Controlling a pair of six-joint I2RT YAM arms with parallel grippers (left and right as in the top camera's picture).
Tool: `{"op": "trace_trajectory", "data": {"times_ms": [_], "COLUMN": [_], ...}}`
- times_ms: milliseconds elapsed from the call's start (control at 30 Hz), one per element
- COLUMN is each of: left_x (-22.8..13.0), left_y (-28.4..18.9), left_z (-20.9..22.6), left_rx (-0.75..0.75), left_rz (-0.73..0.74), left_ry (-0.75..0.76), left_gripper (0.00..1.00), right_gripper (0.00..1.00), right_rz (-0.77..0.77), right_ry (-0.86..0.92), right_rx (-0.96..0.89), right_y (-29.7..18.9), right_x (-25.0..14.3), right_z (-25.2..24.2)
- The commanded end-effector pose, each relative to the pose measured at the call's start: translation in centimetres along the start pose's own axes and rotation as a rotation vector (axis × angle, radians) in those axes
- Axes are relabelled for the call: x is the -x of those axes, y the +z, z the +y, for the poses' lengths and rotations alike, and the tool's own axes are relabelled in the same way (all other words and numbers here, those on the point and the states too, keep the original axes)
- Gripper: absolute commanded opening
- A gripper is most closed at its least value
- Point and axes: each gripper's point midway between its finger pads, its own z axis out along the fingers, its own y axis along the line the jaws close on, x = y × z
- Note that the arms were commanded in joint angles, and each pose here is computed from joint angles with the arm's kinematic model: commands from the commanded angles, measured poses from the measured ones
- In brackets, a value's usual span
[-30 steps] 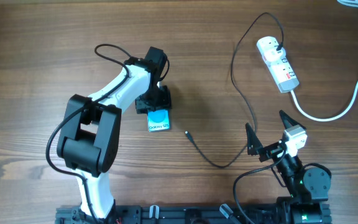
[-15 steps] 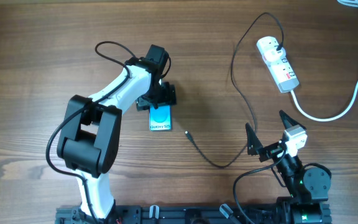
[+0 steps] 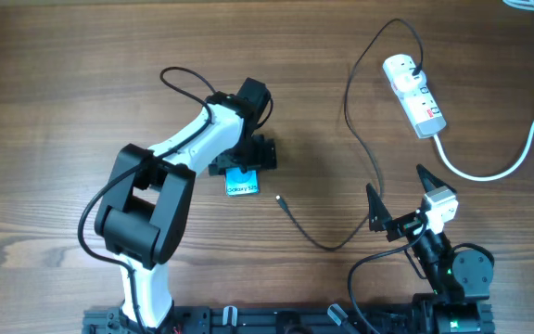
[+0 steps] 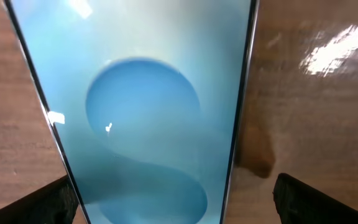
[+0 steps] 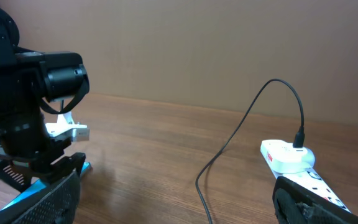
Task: Plug charger to phone and switch on socket
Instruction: 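Lift the phone with the left gripper and tilt it upright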
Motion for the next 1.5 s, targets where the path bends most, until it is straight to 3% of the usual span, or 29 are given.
{"op": "trace_trajectory", "data": {"times_ms": [0, 533, 700, 767, 1200, 1467], "left_x": [0.0, -0.8, -0.2, 0.1, 0.0, -1.1], "left_y": [1.3, 2.6, 2.6, 2.6, 2.6, 2.5], "left_z": [0.4, 1.0, 0.7, 0.5, 0.6, 1.6], "left_rx": [0.026, 0.039, 0.025, 0.017, 0.019, 0.061], "left_rz": [0.002, 0.008, -0.014, -0.027, -0.023, 0.021], "left_ry": [-0.016, -0.007, -0.006, -0.006, -0.005, -0.006], "left_gripper": [1.0, 1.0, 0.85, 1.0, 1.0, 0.91], "right_gripper": [0.99, 1.0, 1.0, 1.0, 1.0, 1.0], "right_rz": [-0.009, -0.009, -0.009, -0.009, -0.009, -0.009], "right_ry": [0.007, 0.007, 0.007, 0.007, 0.007, 0.007], "right_rx": [-0.005, -0.005, -0.005, -0.005, -0.005, -0.005], "right_y": [0.0, 0.0, 0.0, 0.0, 0.0, 0.0], "right_x": [0.2, 0.2, 0.2, 0.2, 0.2, 0.2], "right_z": [-0.1, -0.1, -0.1, -0.1, -0.1, -0.1]}}
